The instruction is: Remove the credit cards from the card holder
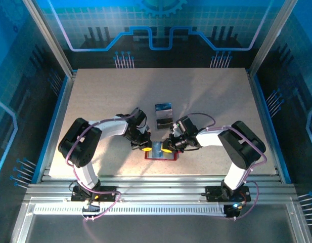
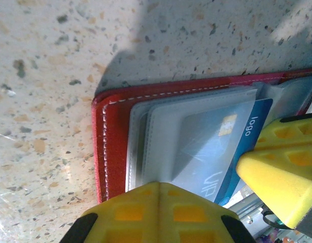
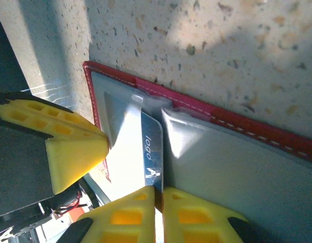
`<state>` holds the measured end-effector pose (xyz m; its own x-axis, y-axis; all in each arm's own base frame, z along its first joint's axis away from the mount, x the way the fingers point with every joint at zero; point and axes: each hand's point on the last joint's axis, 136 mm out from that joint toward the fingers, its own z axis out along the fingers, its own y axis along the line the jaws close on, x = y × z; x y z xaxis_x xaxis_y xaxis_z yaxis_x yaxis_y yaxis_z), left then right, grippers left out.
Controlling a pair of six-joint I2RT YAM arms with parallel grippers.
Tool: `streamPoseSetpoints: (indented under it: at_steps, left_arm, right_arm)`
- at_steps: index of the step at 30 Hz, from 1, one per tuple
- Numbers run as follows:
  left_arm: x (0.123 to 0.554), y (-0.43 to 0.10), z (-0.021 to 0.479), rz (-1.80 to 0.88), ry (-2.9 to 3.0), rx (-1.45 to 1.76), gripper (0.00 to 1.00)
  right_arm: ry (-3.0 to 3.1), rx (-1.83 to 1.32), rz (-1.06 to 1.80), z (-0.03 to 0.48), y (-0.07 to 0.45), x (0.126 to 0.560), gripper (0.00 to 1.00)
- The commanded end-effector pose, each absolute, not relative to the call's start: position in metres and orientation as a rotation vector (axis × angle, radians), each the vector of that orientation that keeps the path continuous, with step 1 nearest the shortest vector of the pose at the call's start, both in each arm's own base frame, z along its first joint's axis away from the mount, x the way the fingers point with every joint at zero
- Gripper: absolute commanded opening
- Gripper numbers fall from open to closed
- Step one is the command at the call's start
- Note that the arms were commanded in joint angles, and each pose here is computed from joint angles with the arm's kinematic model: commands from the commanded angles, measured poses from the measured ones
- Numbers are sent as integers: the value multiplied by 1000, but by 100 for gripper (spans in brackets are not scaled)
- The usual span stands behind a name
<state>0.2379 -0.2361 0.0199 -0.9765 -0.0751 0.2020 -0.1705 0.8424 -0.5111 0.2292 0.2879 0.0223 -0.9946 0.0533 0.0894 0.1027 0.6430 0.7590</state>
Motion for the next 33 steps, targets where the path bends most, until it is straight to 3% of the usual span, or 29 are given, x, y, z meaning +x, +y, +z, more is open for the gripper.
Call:
streamPoseSetpoints:
  at_steps: [1,33]
  left_arm:
    - [212,-214,-5,630,-2814,223,0]
    - [219,-223,5,702,-2810,221,0]
  right_arm:
    - [-2822,-146,-1191,20,274,225,9]
    - [-2942,-35,-981,56,244,224,10]
